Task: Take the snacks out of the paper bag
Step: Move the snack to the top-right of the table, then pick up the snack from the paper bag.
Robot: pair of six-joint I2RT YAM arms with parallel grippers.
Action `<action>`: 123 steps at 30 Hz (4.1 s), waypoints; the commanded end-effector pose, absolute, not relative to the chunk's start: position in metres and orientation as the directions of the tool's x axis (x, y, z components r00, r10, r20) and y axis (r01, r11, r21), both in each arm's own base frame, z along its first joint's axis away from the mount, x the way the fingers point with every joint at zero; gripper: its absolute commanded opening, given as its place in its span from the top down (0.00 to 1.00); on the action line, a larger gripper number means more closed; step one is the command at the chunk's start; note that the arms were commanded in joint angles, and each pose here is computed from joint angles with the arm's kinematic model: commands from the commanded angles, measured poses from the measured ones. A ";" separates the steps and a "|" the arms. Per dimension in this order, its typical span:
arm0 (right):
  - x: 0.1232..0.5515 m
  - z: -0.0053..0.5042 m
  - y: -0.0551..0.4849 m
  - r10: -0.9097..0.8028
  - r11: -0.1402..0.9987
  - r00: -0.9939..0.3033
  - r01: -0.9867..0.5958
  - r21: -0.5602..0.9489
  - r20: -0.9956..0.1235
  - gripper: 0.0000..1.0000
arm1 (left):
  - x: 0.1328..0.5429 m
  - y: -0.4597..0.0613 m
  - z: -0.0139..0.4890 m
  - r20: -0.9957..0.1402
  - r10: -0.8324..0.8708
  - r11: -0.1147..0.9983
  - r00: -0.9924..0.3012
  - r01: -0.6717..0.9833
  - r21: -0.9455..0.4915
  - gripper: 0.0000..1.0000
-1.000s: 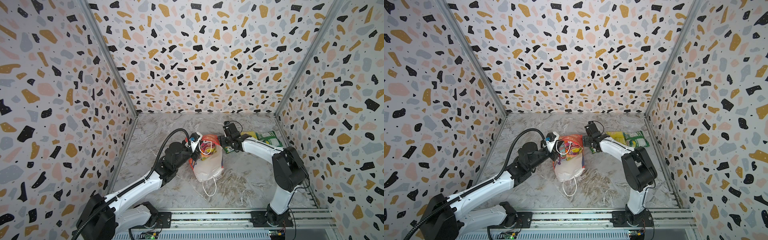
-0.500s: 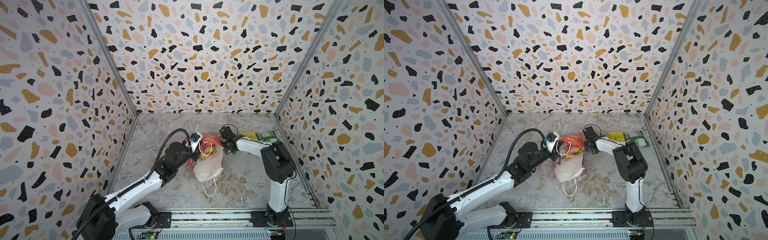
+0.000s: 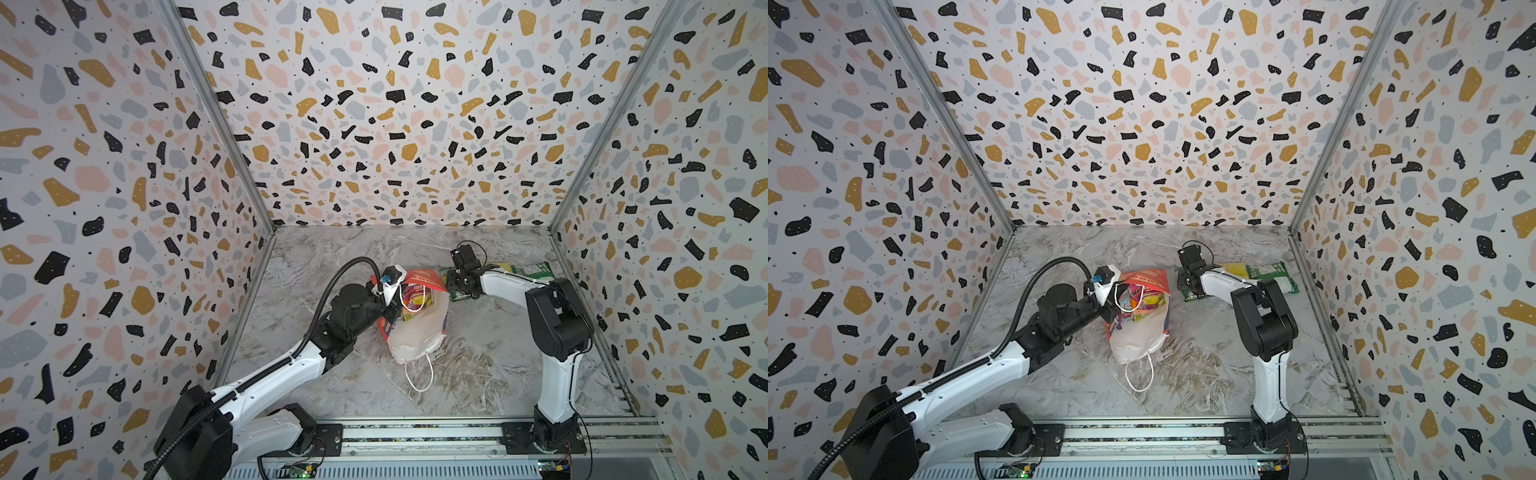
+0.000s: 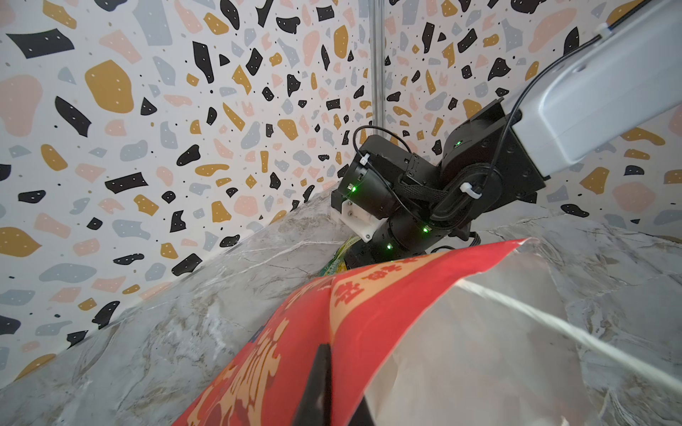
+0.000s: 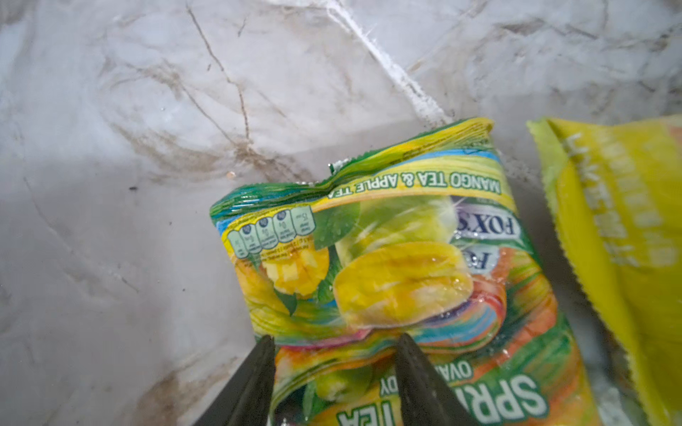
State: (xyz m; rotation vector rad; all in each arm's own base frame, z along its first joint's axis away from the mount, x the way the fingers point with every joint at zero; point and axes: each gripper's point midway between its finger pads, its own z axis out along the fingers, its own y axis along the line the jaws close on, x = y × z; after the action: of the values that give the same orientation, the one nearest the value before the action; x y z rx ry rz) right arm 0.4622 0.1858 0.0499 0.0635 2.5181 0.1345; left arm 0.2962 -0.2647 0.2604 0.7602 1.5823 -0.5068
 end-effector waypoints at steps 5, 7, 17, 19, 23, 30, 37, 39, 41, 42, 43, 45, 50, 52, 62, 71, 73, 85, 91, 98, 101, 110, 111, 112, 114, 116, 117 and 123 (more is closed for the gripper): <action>0.467 0.061 0.183 0.149 0.986 -0.798 0.076 0.147 -0.584 0.44 | 0.293 -0.271 0.265 -0.987 0.160 0.666 -0.018 0.740 0.095 1.00; 0.468 0.077 0.191 0.122 0.987 -0.776 0.028 0.160 -0.618 0.40 | 0.294 -0.271 0.265 -0.987 0.159 0.666 -0.018 0.740 0.094 1.00; 0.449 0.099 0.200 -0.169 0.982 -0.746 -0.187 -0.042 -0.645 0.16 | 0.292 -0.271 0.266 -0.987 0.159 0.664 -0.014 0.742 0.096 1.00; 0.445 0.091 0.195 -0.213 0.976 -0.766 -0.199 -0.090 -0.607 0.11 | 0.291 -0.272 0.266 -0.987 0.157 0.658 -0.011 0.747 0.097 1.00; 0.430 0.079 0.191 -0.271 0.962 -0.797 -0.243 -0.125 -0.539 0.07 | 0.291 -0.273 0.266 -0.987 0.160 0.655 -0.013 0.749 0.096 1.00; 0.421 0.056 0.181 -0.283 0.959 -0.829 -0.248 -0.136 -0.482 0.07 | 0.290 -0.276 0.265 -0.988 0.155 0.640 -0.012 0.763 0.091 1.00; 0.421 0.043 0.167 -0.258 0.965 -0.846 -0.207 -0.159 -0.467 0.11 | 0.289 -0.278 0.263 -0.987 0.161 0.630 -0.017 0.771 0.089 1.00; 0.420 0.038 0.165 -0.251 0.967 -0.851 -0.201 -0.155 -0.461 0.14 | 0.289 -0.279 0.263 -0.987 0.158 0.627 -0.016 0.775 0.087 1.00; 0.421 0.037 0.166 -0.232 0.972 -0.854 -0.186 -0.143 -0.466 0.19 | 0.288 -0.280 0.264 -0.988 0.156 0.621 -0.015 0.779 0.087 1.00; 0.422 0.037 0.167 -0.220 0.975 -0.854 -0.177 -0.135 -0.471 0.21 | 0.287 -0.281 0.264 -0.988 0.154 0.618 -0.013 0.782 0.086 1.00; 0.424 0.037 0.168 -0.201 0.979 -0.855 -0.161 -0.123 -0.477 0.25 | 0.287 -0.281 0.264 -0.988 0.153 0.614 -0.011 0.784 0.086 1.00; 0.427 0.040 0.172 -0.161 0.987 -0.854 -0.133 -0.092 -0.494 0.31 | 0.286 -0.282 0.263 -0.988 0.153 0.607 -0.011 0.790 0.085 1.00; 0.434 0.040 0.177 -0.051 0.999 -0.857 -0.047 -0.021 -0.513 0.39 | 0.284 -0.284 0.262 -0.987 0.158 0.593 -0.005 0.800 0.091 1.00; 0.437 0.036 0.178 -0.023 1.000 -0.863 -0.020 -0.012 -0.505 0.40 | 0.283 -0.285 0.263 -0.987 0.158 0.587 -0.002 0.804 0.092 1.00; 0.454 0.035 0.158 0.136 0.990 -0.848 0.126 0.054 -0.513 0.41 | 0.281 -0.287 0.260 -0.986 0.164 0.573 -0.002 0.814 0.094 1.00; 0.460 0.033 0.142 0.165 0.986 -0.841 0.162 0.051 -0.515 0.41 | 0.282 -0.288 0.259 -0.986 0.165 0.572 -0.006 0.815 0.091 1.00; 0.460 0.033 0.142 0.156 0.987 -0.843 0.152 0.050 -0.516 0.40 | 0.281 -0.288 0.261 -0.987 0.162 0.573 -0.006 0.815 0.090 1.00; 0.456 0.033 0.186 0.079 0.991 -0.861 0.014 0.132 -0.502 0.40 | 0.283 -0.285 0.260 -0.986 0.169 0.587 -0.005 0.804 0.097 1.00; 0.452 0.027 0.187 0.054 0.991 -0.870 -0.012 0.130 -0.490 0.41 | 0.283 -0.285 0.259 -0.986 0.169 0.585 -0.007 0.805 0.095 1.00; 0.452 0.058 0.189 0.035 0.990 -0.843 -0.045 0.136 -0.537 0.42 | 0.284 -0.283 0.265 -0.988 0.157 0.599 -0.007 0.796 0.090 1.00; 0.454 0.097 0.189 0.033 0.987 -0.807 -0.065 0.144 -0.590 0.39 | 0.287 -0.280 0.272 -0.989 0.147 0.621 -0.019 0.780 0.078 1.00; 0.420 0.228 0.182 0.056 0.961 -0.612 -0.181 0.208 -0.789 0.38 | 0.294 -0.279 0.287 -0.980 0.157 0.657 -0.120 0.754 0.013 1.00; 0.409 0.240 0.182 0.061 0.954 -0.584 -0.205 0.220 -0.810 0.38 | 0.294 -0.279 0.284 -0.976 0.170 0.658 -0.137 0.753 0.009 1.00; 0.400 0.246 0.183 0.062 0.947 -0.566 -0.226 0.227 -0.822 0.39 | 0.294 -0.279 0.282 -0.973 0.180 0.659 -0.147 0.752 0.008 1.00; 0.371 0.265 0.190 0.059 0.919 -0.495 -0.311 0.241 -0.867 0.43 | 0.295 -0.277 0.276 -0.964 0.199 0.669 -0.174 0.744 0.004 1.00; 0.339 0.277 0.198 0.060 0.885 -0.432 -0.394 0.248 -0.900 0.49 | 0.294 -0.277 0.270 -0.957 0.215 0.667 -0.195 0.745 -0.001 1.00; 0.321 0.283 0.204 0.062 0.855 -0.401 -0.451 0.256 -0.914 0.53 | 0.292 -0.278 0.267 -0.952 0.224 0.665 -0.207 0.747 -0.006 1.00; 0.212 0.297 0.258 0.062 0.620 -0.283 -0.741 0.259 -0.957 0.67 | 0.289 -0.279 0.251 -0.914 0.299 0.673 -0.274 0.739 -0.002 1.00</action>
State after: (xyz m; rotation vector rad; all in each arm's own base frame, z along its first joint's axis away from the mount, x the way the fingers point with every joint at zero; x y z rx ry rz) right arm 0.2475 0.2349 0.2726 -0.4583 1.8406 0.7428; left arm 0.2910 -0.2794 0.2599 0.8165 1.7797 -0.5536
